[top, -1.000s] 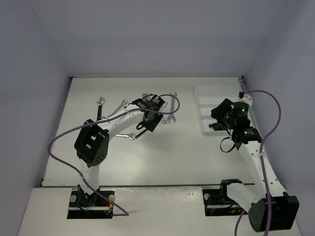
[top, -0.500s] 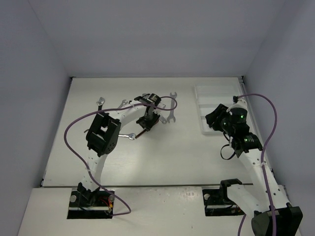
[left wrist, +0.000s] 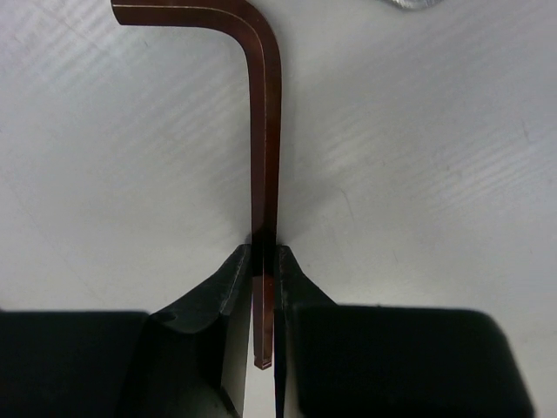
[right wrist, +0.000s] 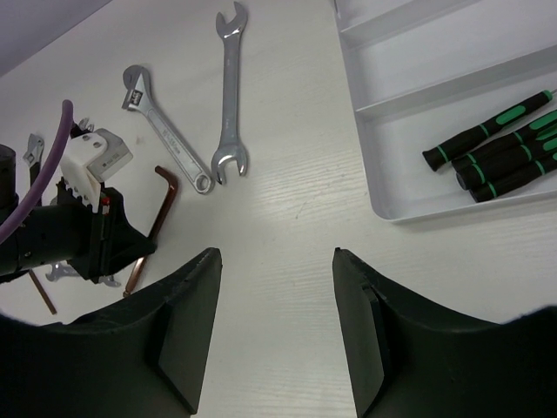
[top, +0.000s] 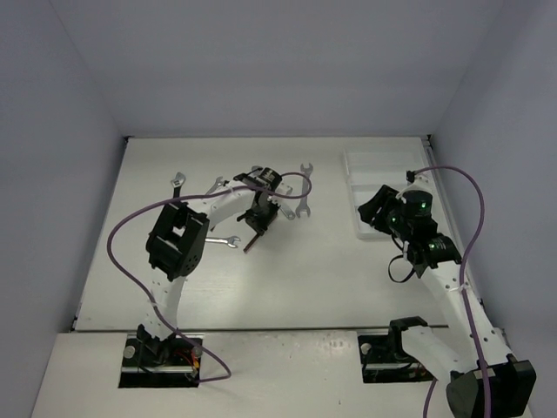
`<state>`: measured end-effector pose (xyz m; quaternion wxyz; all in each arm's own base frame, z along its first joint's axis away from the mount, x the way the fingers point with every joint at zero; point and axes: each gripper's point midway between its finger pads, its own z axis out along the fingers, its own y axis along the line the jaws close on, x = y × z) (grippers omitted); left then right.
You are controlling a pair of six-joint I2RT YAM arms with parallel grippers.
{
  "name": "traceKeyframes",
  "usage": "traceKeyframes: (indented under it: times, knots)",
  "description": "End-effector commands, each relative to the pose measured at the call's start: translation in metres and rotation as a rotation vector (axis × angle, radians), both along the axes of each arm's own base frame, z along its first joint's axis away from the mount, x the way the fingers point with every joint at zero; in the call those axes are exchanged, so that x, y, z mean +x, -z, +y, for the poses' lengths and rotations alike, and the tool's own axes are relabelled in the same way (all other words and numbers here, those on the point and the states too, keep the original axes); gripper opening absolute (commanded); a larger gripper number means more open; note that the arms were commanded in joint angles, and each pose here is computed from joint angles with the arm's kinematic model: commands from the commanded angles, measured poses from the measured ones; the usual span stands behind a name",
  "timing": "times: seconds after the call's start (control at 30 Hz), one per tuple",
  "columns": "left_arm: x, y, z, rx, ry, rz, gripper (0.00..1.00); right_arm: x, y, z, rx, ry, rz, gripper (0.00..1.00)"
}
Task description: Sort the tools into containers
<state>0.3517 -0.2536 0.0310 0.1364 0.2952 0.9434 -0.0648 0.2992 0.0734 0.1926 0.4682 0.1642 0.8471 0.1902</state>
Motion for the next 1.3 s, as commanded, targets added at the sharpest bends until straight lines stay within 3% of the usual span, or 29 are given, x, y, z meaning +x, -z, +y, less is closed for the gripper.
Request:
traceKeyframes:
  times: [0.0,0.17,0.43,0.67,1.0,1.27]
  knots:
    - [-0.001,-0.099,-0.025,-0.214,-0.02,-0.166,0.0,0.011,-0.032,0.025,0.076,-0.049,-0.064,0.55]
    - [-0.014,-0.173,-0.052,-0.468,-0.059,-0.267,0.0,0.012,-0.061,0.063,0.123,-0.101,-0.11,0.57]
    - [-0.047,-0.229,-0.089,-0.734,-0.045,-0.274,0.0,0.021,-0.103,0.108,0.174,-0.159,-0.198,0.55]
    - [-0.061,-0.254,-0.097,-0.807,-0.021,-0.285,0.0,0.032,-0.119,0.144,0.155,-0.224,-0.236,0.54]
    - [-0.068,-0.267,-0.097,-0.837,-0.005,-0.291,0.0,0.043,-0.091,0.167,0.106,-0.236,-0.199,0.53]
    - [-0.072,-0.269,-0.095,-0.841,0.01,-0.293,0.0,0.047,-0.073,0.176,0.101,-0.245,-0.169,0.4]
